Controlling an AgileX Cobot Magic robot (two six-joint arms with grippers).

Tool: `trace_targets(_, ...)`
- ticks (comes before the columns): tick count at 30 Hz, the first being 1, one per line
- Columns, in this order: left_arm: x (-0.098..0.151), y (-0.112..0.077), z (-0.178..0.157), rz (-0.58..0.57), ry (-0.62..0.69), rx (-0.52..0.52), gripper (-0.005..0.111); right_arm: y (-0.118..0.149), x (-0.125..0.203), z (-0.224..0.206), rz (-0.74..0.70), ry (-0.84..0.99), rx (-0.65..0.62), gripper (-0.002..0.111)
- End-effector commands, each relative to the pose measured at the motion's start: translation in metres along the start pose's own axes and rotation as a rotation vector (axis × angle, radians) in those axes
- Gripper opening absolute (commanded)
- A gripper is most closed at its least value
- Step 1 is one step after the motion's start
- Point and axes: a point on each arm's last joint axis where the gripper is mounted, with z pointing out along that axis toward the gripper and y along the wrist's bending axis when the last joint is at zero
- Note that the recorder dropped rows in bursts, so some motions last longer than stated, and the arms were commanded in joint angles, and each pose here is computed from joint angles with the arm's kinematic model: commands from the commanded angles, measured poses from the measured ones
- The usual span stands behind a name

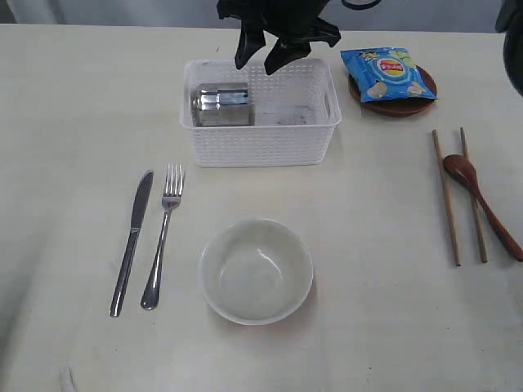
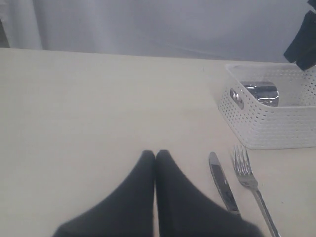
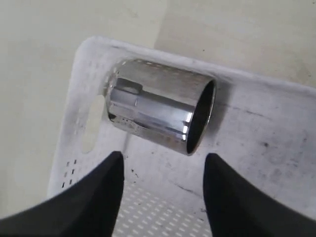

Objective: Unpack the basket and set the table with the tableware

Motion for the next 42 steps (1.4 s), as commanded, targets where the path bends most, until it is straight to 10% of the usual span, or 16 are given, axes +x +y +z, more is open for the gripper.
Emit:
trace_targets(1,0.001,0.0,0.0,0.005,-0.002,0.004,0.0,-0.01,-0.002,-0.002,-0.014,-0.009,0.092,0.036)
trace_targets(9,0.001,0.0,0.0,0.005,-0.002,0.004,0.0,-0.036,0.0,-0.006,-0.026,0.035,0.296,0.005)
trace_targets(25,0.001,0.0,0.0,0.005,-0.002,0.004,0.0,-0.093,-0.002,-0.013,0.085,0.044,0.556,0.005)
trace_targets(38,0.001,0.0,0.0,0.005,-0.002,0.004,0.0,-0.06,-0.005,-0.022,0.102,0.019,0.167,0.005)
trace_targets(42,0.001,0.0,0.0,0.005,-0.002,0.004,0.0,-0.056,-0.005,-0.018,0.11,0.02,0.103,0.03)
